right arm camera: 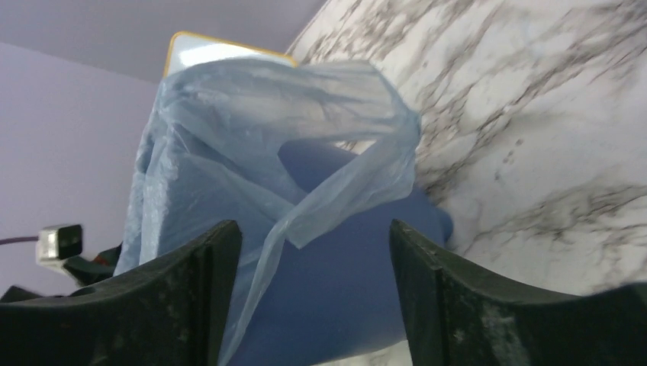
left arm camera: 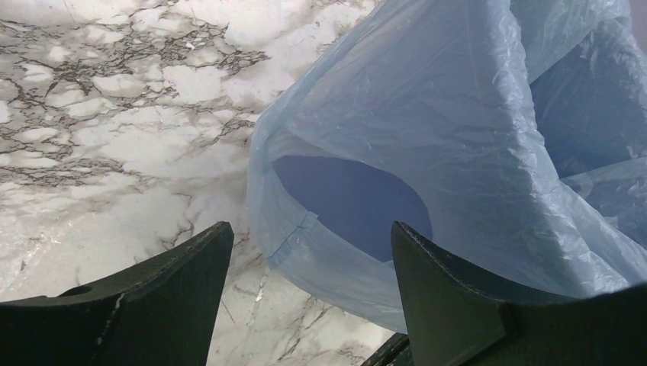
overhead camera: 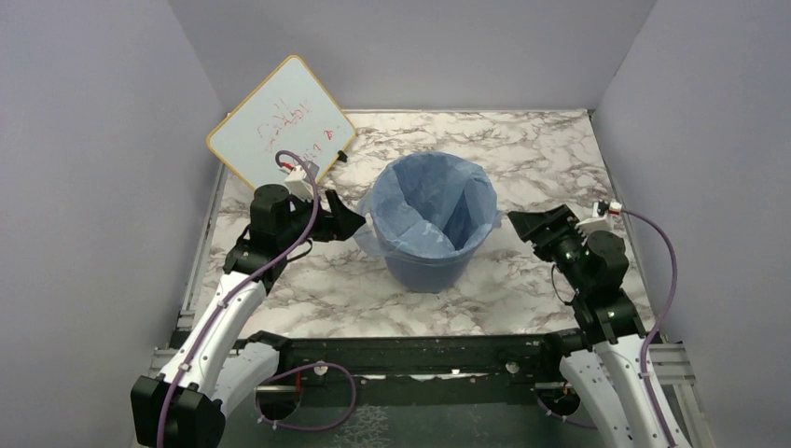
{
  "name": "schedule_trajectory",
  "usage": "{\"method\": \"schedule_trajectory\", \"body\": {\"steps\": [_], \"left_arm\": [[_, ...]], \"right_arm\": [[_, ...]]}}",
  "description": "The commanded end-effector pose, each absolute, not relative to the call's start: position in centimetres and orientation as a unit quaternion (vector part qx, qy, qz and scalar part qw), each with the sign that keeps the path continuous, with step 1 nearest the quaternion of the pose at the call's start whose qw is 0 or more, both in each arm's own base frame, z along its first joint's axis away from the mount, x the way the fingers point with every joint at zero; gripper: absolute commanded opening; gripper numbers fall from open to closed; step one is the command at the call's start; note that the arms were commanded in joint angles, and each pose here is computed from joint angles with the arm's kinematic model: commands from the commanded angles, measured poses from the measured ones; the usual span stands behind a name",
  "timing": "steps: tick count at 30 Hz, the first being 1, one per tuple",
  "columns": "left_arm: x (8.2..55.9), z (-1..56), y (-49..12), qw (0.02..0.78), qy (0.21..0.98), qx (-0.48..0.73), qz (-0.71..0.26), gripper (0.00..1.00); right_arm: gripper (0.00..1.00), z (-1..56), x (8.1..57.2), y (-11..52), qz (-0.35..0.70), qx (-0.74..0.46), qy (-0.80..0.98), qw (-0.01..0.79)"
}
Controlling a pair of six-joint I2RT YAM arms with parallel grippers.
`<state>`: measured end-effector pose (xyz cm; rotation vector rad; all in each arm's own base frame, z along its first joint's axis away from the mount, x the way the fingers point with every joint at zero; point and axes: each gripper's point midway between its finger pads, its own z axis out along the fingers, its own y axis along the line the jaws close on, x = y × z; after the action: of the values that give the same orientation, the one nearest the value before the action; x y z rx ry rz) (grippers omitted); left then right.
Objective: Put the trash bags into the trash bin
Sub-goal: Place the trash bag in the trash bin.
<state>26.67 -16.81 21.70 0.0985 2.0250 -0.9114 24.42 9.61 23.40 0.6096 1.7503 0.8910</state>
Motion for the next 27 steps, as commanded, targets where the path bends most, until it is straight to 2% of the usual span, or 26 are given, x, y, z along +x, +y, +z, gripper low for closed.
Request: {"method": "schedule_trajectory", "body": {"steps": [1, 6, 13, 17, 20, 27], "left_arm": [[26.5, 22.5, -17.2, 0.447, 0.805, 0.037, -0.388, 0.78], [26.4, 22.7, -17.3, 0.447, 0.803, 0.038, -0.392, 0.78], [26.3, 23.6, -16.8, 0.458, 0.802, 0.034, -0.382, 0.78], [26.6, 25.4, -15.4, 0.495, 0.796, 0.023, -0.347, 0.79], [27.0, 27.0, -14.4, 0.524, 0.790, 0.026, -0.318, 0.84], [27.4, 31.1, -15.9, 0.547, 0.762, 0.132, -0.320, 0.89]], "right_arm": [[0.68, 23.5, 23.3, 12.9, 0.495, 0.284, 0.698, 0.433], [0.60, 23.2, 23.0, 14.6, 0.552, 0.262, 0.683, 0.399], [0.59, 22.2, 23.0, 15.2, 0.569, 0.271, 0.682, 0.371], [0.58, 22.0, 23.0, 14.7, 0.551, 0.284, 0.689, 0.376], [0.58, 21.6, 23.1, 14.0, 0.534, 0.305, 0.689, 0.383], [0.57, 22.9, 22.9, 14.0, 0.548, 0.294, 0.676, 0.394]]}}
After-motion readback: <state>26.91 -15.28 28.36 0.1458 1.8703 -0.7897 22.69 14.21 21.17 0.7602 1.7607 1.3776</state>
